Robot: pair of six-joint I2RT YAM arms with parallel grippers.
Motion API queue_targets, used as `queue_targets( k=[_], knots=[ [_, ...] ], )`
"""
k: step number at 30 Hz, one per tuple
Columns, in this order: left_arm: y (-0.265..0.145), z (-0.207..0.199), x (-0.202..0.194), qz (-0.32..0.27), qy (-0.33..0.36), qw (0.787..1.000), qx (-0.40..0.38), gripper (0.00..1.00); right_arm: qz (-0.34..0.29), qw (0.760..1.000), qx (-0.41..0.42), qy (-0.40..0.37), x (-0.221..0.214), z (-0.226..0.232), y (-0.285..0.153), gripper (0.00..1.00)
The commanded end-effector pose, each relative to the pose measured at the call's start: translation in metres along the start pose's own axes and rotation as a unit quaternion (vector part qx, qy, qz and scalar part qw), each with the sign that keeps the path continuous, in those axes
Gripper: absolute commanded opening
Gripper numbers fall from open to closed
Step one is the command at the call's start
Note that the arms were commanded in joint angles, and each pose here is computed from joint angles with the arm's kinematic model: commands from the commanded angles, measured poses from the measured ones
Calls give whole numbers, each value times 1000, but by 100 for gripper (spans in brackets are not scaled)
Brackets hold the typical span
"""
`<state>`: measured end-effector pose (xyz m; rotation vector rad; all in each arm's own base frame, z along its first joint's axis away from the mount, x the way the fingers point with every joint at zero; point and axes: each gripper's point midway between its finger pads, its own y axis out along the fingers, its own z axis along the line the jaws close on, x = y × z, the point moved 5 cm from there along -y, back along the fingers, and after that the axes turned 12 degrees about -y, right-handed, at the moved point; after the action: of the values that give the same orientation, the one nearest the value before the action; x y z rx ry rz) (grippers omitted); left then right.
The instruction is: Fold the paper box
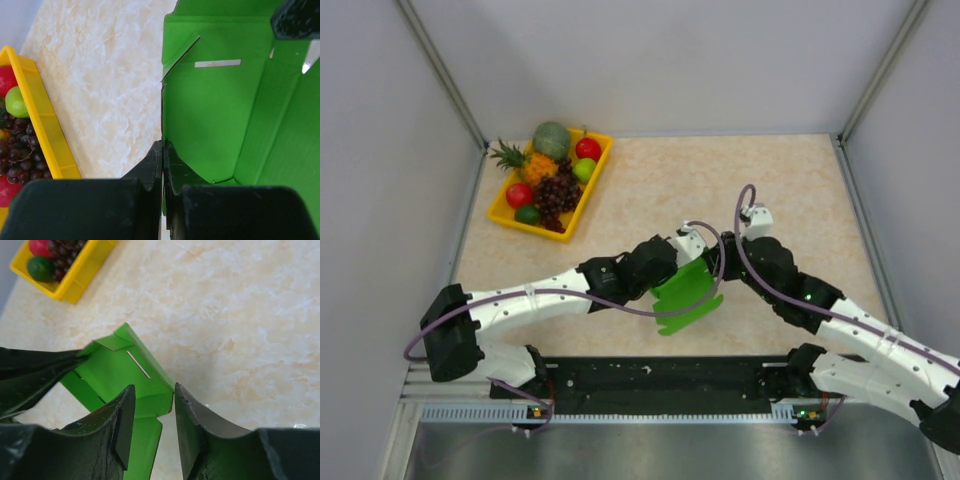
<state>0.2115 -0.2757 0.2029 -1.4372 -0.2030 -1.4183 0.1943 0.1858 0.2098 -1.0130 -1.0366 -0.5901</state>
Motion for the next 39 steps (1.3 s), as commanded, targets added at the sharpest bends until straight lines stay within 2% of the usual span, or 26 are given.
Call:
queue_targets(
  k=[1, 3, 6, 11, 15, 25, 39],
  knots=[
    [-4, -4, 20, -29, -24, 999, -14, 0, -30, 998, 13, 61, 11, 4, -16, 38],
    [-5, -5, 21, -29, -25, 999, -16, 0, -27, 996, 27, 76, 10, 8, -18, 31],
    [-6, -4, 22, -30, -26, 999, -15, 0, -20, 996, 37, 77, 8, 10, -21, 27],
    [-9, -3, 22, -29, -25, 999, -15, 0, -10, 998, 49, 36, 6, 11, -22, 24],
    [-12, -1, 22, -32, -24, 999, -14, 0, 24, 999, 41, 4, 5, 12, -16, 20],
    [-14, -1, 24, -38, -23, 999, -20, 0, 38, 999, 4, -15, 8, 4, -6, 28],
    [-13, -4, 25, -39, -19, 999, -22, 0, 32, 999, -2, -12, 8, 0, -11, 28]
  ],
)
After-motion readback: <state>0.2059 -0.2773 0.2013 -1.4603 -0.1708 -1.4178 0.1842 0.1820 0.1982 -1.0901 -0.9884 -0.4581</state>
